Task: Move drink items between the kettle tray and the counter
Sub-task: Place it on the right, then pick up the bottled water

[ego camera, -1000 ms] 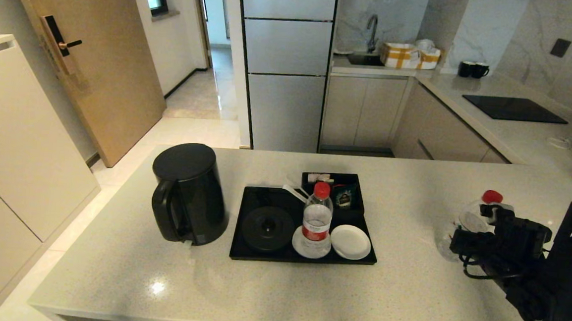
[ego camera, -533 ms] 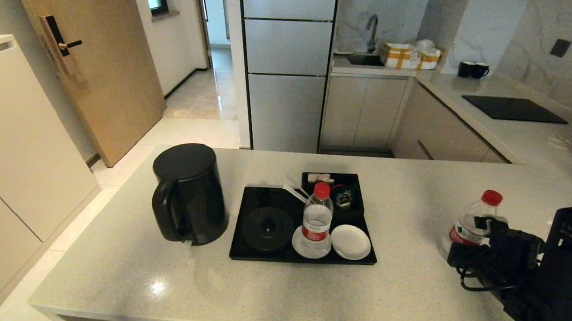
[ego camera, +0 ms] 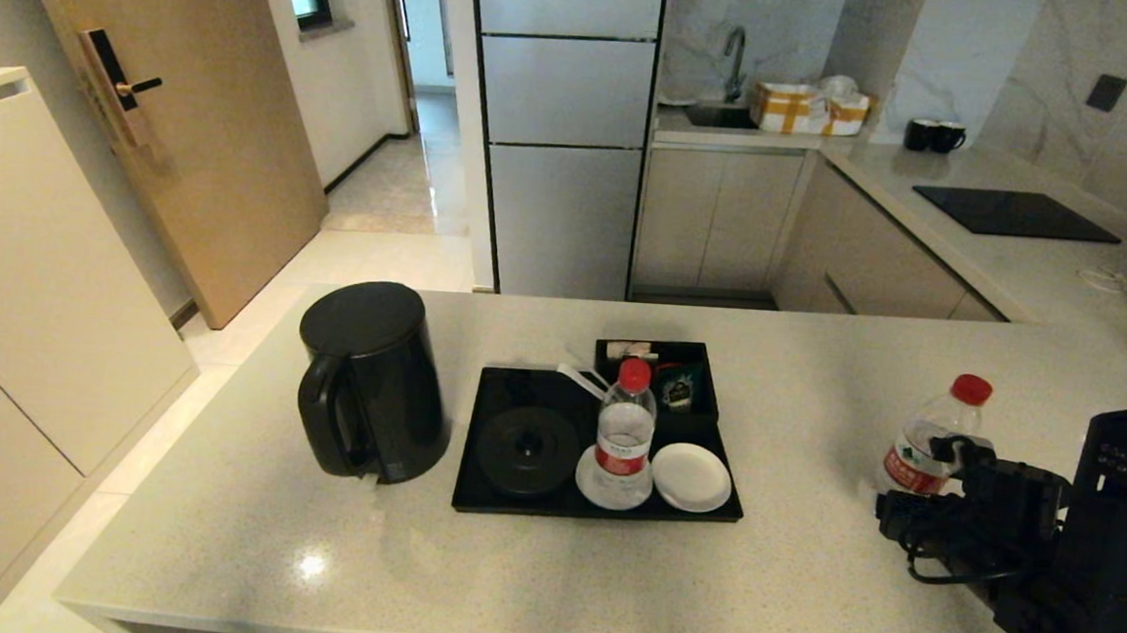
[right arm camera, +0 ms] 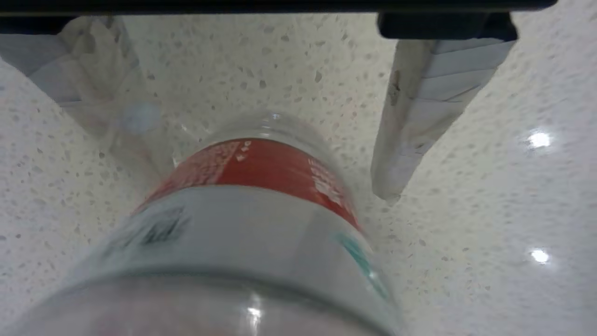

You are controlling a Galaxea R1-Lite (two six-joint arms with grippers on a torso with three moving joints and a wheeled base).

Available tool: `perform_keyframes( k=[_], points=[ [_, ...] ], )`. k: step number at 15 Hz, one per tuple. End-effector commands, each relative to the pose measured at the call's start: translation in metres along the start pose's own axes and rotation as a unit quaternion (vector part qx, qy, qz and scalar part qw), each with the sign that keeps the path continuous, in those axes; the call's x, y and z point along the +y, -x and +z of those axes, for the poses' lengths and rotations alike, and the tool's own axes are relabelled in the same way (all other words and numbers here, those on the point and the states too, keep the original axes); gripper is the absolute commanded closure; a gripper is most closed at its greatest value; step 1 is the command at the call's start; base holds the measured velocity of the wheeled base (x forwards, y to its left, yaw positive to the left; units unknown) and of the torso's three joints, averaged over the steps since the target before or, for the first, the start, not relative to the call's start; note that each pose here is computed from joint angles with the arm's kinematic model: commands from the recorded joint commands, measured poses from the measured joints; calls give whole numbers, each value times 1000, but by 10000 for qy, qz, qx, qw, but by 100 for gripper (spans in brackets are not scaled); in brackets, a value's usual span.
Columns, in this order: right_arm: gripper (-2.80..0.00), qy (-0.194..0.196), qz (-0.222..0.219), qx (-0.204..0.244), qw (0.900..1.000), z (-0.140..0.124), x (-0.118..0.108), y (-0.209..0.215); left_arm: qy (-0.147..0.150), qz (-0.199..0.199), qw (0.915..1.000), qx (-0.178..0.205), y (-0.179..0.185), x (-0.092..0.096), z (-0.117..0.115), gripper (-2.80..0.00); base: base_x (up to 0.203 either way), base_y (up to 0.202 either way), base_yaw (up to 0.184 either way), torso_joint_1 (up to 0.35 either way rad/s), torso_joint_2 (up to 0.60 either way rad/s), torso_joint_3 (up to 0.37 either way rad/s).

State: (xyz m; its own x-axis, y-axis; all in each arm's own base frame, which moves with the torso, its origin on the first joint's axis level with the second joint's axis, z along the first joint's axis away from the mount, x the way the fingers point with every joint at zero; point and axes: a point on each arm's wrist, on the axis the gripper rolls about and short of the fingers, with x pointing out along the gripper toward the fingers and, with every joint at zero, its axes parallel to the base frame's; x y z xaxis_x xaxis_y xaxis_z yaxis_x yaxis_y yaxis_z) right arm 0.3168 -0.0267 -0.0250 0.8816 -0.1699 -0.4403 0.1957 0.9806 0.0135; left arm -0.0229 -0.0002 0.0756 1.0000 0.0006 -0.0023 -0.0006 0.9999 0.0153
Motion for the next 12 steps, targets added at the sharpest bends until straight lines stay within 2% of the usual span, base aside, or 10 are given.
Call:
perform_keyframes(
  k=[1,8,12],
  points=[
    [-280,-13,11,-97,10000,5,0,6,0,5,10000,-4,0,0,0,-280,0,0,0,0,0,0],
    [-280,58,344,-82,9994,16,-3,67,8,5,10000,-20,0,0,0,-280,0,0,0,0,0,0],
    [-280,98,521,-518,9973,35,-6,117,8,5,10000,-19,0,0,0,-280,0,0,0,0,0,0]
  ],
)
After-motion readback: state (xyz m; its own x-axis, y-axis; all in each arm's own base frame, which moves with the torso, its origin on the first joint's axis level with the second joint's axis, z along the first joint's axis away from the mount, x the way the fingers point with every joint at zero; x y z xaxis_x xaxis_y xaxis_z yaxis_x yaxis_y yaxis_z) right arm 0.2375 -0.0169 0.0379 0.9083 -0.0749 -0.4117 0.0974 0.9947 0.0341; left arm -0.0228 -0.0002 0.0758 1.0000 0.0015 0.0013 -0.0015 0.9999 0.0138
